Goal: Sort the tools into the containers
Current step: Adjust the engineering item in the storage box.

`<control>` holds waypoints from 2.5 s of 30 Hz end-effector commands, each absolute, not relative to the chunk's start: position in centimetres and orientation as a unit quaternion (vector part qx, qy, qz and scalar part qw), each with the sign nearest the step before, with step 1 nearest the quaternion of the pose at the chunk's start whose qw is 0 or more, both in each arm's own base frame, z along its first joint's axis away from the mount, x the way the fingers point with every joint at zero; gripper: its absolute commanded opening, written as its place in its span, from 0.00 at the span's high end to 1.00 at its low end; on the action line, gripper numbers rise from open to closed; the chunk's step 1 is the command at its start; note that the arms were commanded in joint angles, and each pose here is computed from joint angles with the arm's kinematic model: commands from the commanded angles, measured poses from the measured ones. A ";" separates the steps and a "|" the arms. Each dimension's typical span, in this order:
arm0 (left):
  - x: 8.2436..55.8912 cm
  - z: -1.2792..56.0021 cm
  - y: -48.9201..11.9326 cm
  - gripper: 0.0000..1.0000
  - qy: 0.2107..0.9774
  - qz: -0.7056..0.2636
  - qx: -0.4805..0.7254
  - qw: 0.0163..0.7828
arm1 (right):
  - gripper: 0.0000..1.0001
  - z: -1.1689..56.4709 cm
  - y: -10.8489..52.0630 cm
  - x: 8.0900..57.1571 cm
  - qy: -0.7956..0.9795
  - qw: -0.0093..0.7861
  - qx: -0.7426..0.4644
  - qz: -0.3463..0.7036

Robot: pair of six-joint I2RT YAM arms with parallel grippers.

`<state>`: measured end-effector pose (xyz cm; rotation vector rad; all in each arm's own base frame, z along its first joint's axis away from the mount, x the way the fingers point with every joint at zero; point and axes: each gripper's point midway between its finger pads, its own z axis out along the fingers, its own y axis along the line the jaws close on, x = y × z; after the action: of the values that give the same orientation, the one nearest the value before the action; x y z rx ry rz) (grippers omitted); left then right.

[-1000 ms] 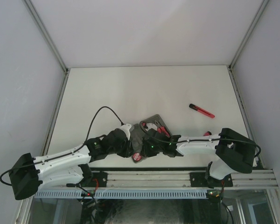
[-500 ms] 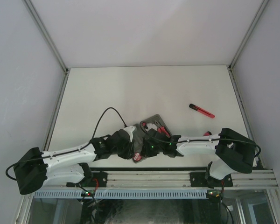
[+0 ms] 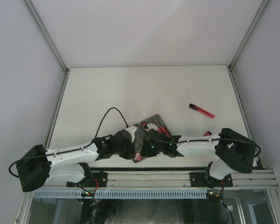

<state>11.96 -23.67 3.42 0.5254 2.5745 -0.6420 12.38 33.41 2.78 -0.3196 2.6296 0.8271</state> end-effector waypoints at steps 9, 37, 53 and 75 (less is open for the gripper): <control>12.7 4.9 -25.2 0.92 0.919 -0.247 0.203 0.233 | 0.94 3.2 34.5 12.6 0.924 0.184 -0.109 0.316; 10.9 0.7 -22.9 1.00 0.946 -0.182 0.215 0.160 | 0.98 1.7 33.6 12.2 0.936 0.164 -0.108 0.293; 11.0 1.5 -22.7 0.98 0.942 -0.179 0.226 0.171 | 0.98 1.7 33.3 12.1 0.938 0.166 -0.109 0.286; 13.0 6.1 -24.9 0.83 0.925 -0.200 0.241 0.216 | 0.99 1.5 33.3 12.0 0.939 0.165 -0.108 0.283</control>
<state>12.55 -24.61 5.27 0.6517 2.5966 -0.5584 12.15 33.58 2.24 -0.3066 2.6581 0.8422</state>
